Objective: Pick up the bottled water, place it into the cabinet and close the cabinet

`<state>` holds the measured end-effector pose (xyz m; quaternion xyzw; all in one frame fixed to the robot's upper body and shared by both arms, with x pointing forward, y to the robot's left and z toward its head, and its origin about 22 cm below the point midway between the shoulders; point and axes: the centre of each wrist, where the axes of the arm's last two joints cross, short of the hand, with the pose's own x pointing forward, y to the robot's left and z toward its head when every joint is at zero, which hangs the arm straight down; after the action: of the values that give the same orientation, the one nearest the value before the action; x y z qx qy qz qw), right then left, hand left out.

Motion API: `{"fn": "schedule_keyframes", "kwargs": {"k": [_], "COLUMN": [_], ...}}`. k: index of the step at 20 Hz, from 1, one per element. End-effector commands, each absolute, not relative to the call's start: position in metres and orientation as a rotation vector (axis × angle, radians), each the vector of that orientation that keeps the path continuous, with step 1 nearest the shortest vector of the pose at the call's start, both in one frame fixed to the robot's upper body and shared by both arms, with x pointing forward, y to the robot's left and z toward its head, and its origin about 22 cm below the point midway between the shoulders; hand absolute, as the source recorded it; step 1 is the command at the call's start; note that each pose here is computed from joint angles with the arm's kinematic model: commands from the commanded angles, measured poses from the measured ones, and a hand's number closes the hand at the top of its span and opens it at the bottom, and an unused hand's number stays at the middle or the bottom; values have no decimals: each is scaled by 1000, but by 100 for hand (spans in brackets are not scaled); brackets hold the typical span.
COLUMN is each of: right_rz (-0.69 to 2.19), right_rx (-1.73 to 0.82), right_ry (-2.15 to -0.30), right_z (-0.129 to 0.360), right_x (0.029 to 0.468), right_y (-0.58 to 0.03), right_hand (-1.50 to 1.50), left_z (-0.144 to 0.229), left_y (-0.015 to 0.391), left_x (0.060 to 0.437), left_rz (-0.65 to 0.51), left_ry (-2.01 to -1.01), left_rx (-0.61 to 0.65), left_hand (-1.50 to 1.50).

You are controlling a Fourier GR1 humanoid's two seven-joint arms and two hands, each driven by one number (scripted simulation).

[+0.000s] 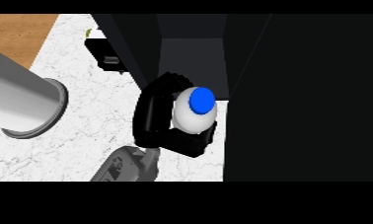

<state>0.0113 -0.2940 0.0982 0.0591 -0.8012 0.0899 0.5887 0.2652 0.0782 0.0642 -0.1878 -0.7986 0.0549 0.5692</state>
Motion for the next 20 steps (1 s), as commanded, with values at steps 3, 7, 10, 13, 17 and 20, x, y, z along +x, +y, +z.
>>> {"fn": "schedule_keyframes", "kwargs": {"k": [3,7,10,13,17,20], "right_rz": [227,247,225,223,207,214], "right_rx": [142,166,139,137,137,136], "right_ry": [-1919,-1923,-1937,-1929,-1927,-1932], "right_z": [117,124,126,129,121,123], "right_x": [18,11,12,11,25,17], "right_y": [-299,-295,-295,-301,-306,-296], "right_hand": [-150,-150,-150,-150,-150,-150], "left_z": [111,95,123,122,107,96], "left_y": [39,43,25,22,21,35], "left_x": [273,296,308,318,336,358], "left_rz": [157,172,156,128,97,91], "left_ry": [-1917,-1902,-1937,-1905,-1898,-1904], "left_rx": [-334,-277,-207,-175,-132,-74], "left_hand": [150,150,150,150,150,150]}}
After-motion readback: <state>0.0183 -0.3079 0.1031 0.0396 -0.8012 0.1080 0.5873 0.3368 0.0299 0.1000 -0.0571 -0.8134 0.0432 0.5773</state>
